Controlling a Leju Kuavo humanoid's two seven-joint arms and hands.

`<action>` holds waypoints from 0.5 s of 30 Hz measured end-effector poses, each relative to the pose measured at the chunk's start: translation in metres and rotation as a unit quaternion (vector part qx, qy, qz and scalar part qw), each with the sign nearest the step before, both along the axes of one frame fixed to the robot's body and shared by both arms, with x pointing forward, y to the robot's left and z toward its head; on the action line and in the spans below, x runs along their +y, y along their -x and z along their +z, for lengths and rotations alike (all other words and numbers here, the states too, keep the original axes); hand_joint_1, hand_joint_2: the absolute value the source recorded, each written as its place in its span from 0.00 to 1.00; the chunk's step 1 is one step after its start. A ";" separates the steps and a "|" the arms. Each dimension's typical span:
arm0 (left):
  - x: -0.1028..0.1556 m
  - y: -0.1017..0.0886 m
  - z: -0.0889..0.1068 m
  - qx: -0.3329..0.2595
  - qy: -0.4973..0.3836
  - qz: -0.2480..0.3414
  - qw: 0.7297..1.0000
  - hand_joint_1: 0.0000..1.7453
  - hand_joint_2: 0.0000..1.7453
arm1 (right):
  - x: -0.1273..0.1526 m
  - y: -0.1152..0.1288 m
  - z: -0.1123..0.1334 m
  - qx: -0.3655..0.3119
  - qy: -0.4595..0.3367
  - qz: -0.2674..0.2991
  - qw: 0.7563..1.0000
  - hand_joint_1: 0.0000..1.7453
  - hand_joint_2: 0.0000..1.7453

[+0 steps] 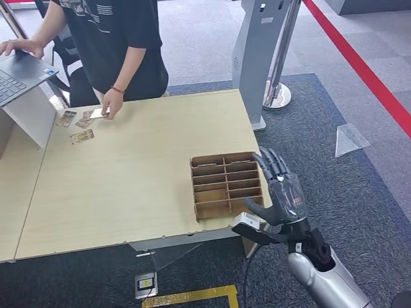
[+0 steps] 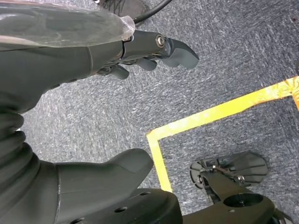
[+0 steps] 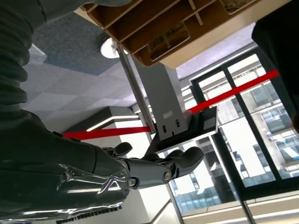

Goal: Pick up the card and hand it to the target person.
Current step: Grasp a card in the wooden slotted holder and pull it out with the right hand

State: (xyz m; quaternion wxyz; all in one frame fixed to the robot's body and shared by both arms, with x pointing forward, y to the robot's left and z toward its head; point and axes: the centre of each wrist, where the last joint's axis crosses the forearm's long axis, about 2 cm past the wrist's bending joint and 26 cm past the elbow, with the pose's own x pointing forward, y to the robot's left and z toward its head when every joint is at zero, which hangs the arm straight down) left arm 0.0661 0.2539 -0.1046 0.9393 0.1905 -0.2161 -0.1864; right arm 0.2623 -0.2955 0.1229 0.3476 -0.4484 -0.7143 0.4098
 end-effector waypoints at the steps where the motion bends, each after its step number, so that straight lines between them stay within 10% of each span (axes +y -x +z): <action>1: 0.000 0.000 0.000 0.000 0.000 -0.001 1.000 0.00 1.00 | 0.000 -0.002 0.000 0.010 0.014 -0.005 1.000 0.00 1.00; 15: -0.003 -0.004 0.001 -0.001 0.008 -0.011 1.000 0.00 1.00 | 0.004 -0.039 0.003 0.071 0.084 -0.034 0.993 0.00 1.00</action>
